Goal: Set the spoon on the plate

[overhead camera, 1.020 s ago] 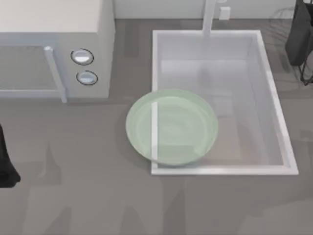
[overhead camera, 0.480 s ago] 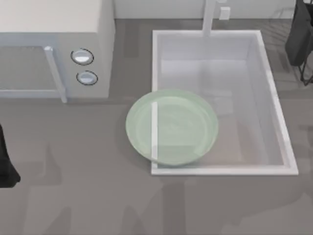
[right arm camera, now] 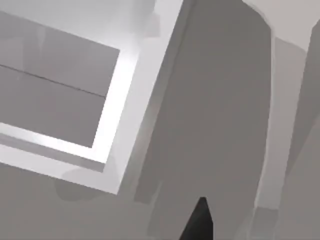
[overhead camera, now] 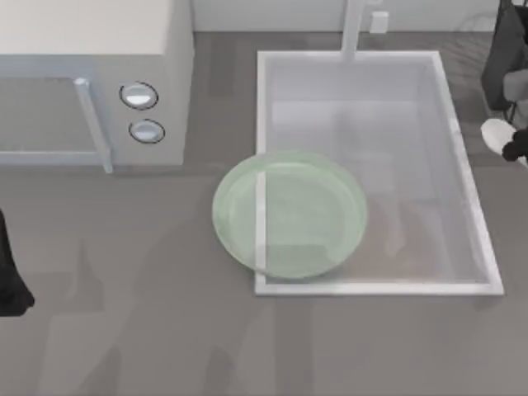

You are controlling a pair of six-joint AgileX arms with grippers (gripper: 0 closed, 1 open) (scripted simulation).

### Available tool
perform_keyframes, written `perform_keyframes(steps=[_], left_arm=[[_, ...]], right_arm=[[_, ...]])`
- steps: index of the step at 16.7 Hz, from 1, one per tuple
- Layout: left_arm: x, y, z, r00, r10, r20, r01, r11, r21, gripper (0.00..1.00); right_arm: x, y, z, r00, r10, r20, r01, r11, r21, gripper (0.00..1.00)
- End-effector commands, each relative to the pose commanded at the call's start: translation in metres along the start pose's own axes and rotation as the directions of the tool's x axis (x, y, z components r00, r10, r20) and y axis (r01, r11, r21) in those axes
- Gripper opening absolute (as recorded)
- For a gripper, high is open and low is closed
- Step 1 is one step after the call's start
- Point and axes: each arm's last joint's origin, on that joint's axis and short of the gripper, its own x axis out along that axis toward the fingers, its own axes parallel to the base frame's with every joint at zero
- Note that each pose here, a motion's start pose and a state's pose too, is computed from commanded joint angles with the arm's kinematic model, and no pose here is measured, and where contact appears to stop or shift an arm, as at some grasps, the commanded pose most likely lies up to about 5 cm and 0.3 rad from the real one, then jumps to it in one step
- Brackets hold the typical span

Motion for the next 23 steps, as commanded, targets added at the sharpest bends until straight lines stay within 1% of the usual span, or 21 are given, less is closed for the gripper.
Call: perform_keyframes(steps=[1,2,3,4,5,6,8,9,11,12,13,14,17,20,23], left_arm=[[0.0,0.0,0.0,1.0,0.0,0.0,0.0,1.0,0.0,1.0],[0.0,0.0,0.0,1.0,0.0,0.0,0.0,1.0,0.0,1.0],[0.0,0.0,0.0,1.0,0.0,0.0,0.0,1.0,0.0,1.0],[0.0,0.0,0.0,1.0,0.0,0.0,0.0,1.0,0.0,1.0],[0.0,0.0,0.0,1.0,0.0,0.0,0.0,1.0,0.0,1.0],[0.0,0.0,0.0,1.0,0.0,0.0,0.0,1.0,0.0,1.0],[0.0,0.0,0.0,1.0,0.0,0.0,0.0,1.0,0.0,1.0],[0.0,0.0,0.0,1.0,0.0,0.0,0.0,1.0,0.0,1.0],[0.0,0.0,0.0,1.0,0.0,0.0,0.0,1.0,0.0,1.0],[0.0,0.0,0.0,1.0,0.0,0.0,0.0,1.0,0.0,1.0],[0.0,0.0,0.0,1.0,0.0,0.0,0.0,1.0,0.0,1.0],[0.0,0.0,0.0,1.0,0.0,0.0,0.0,1.0,0.0,1.0],[0.0,0.0,0.0,1.0,0.0,0.0,0.0,1.0,0.0,1.0],[0.0,0.0,0.0,1.0,0.0,0.0,0.0,1.0,0.0,1.0],[0.0,0.0,0.0,1.0,0.0,0.0,0.0,1.0,0.0,1.0]], right_arm=[[0.0,0.015,0.02,1.0,0.001,0.0,-0.001,0.994,-0.108,0.0],[0.0,0.033,0.039,1.0,0.002,0.0,-0.002,0.976,-0.217,0.0],[0.001,0.053,0.056,1.0,0.004,0.002,-0.003,0.945,-0.326,0.0],[0.002,0.074,0.072,1.0,0.006,0.006,-0.003,0.902,-0.431,0.0],[0.004,0.098,0.085,1.0,0.008,0.01,-0.001,0.848,-0.53,0.0],[0.007,0.121,0.096,1.0,0.01,0.015,0.001,0.785,-0.62,0.0],[0.013,0.168,0.109,1.0,0.016,0.027,0.011,0.641,-0.767,0.0],[0.016,0.19,0.113,0.999,0.019,0.033,0.016,0.568,-0.823,0.0],[0.022,0.227,0.115,0.999,0.023,0.04,0.027,0.435,-0.9,0.0],[0.025,0.241,0.114,0.999,0.024,0.043,0.031,0.382,-0.923,0.0],[0.027,0.251,0.114,0.999,0.025,0.045,0.033,0.345,-0.938,0.0],[0.028,0.256,0.113,0.999,0.025,0.045,0.034,0.324,-0.946,0.0],[0.028,0.257,0.113,0.999,0.024,0.045,0.035,0.318,-0.947,0.0],[0.028,0.254,0.114,0.999,0.024,0.049,0.038,0.33,-0.943,0.0],[0.028,0.244,0.12,0.997,0.016,0.076,0.065,0.366,-0.928,0.0]])
